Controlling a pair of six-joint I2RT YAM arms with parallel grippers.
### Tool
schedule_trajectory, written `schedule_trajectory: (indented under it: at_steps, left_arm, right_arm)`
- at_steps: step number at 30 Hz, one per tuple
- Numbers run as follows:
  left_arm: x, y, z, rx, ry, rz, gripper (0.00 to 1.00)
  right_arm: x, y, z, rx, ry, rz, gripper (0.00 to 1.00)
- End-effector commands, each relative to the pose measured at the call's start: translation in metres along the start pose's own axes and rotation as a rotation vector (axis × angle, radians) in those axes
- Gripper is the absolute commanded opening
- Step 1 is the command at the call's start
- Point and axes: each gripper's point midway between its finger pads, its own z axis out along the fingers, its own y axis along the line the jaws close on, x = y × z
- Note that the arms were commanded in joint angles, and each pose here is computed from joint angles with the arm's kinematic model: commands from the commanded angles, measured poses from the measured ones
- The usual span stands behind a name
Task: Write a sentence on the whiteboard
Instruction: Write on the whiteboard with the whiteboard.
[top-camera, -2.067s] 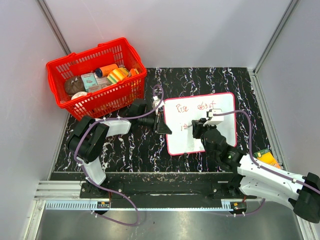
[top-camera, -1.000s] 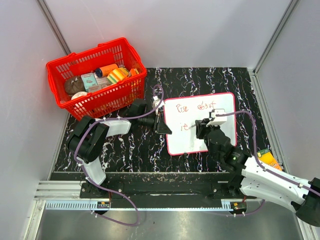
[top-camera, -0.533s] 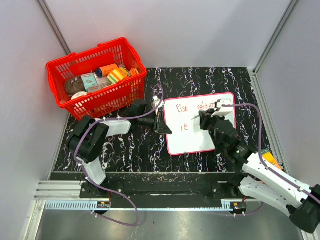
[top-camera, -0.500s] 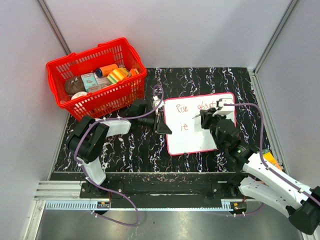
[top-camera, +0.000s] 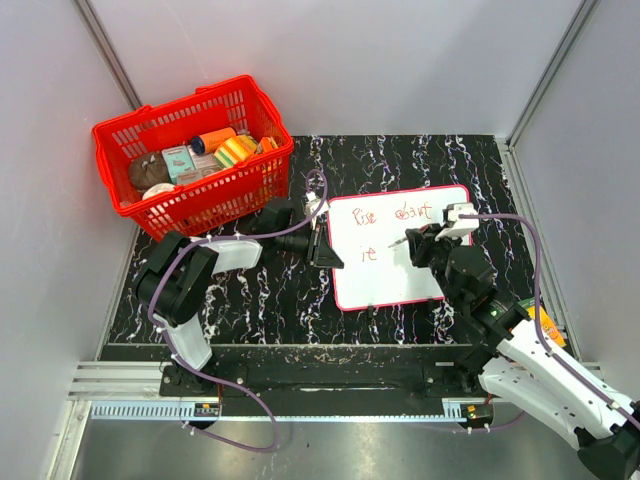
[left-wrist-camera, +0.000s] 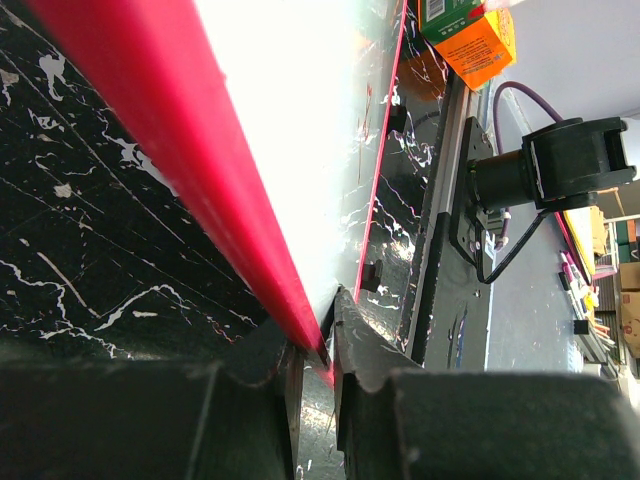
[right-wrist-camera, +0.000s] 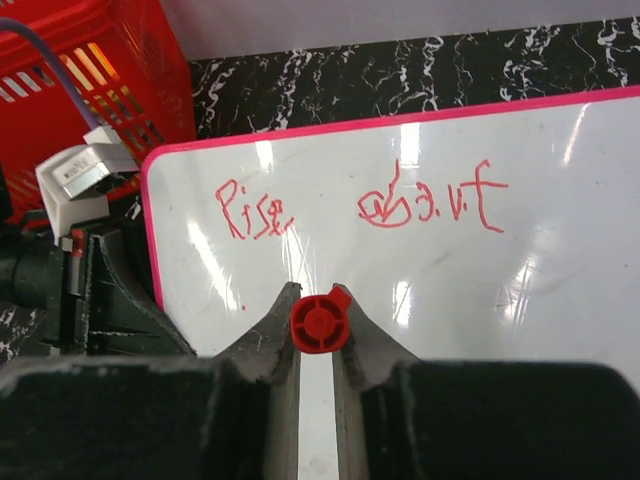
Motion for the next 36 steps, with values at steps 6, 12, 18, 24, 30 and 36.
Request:
schedule_trajectory:
  at_steps: [6,12,18,24,30,36]
  left_arm:
    - [0.015,0.010,0.009,-0.057,0.047,0.061,0.00]
    - [0.015,0.009,0.009,-0.054,0.045,0.063,0.00]
    - [0.015,0.010,0.009,-0.055,0.046,0.062,0.00]
    - [0.014,0.008,0.009,-0.053,0.045,0.064,0.00]
    - [0.015,0.008,0.009,-0.053,0.046,0.064,0.00]
    - [0.015,0.009,0.009,-0.054,0.045,0.064,0.00]
  right_arm:
    - [0.017,-0.029,-0.005,0.139,0.024,0.030,0.00]
    - [0.015,-0.031,-0.001,0.158,-0.007,0.054,0.00]
    - [0.005,-0.026,0.006,0.151,-0.047,0.071,0.00]
    - [0.009,-0.026,0.015,0.165,-0.045,0.065,0.00]
    - [0.020,-0.025,0.019,0.169,-0.018,0.058,0.00]
    - [0.023,-0.022,0.019,0.148,-0.008,0.062,0.00]
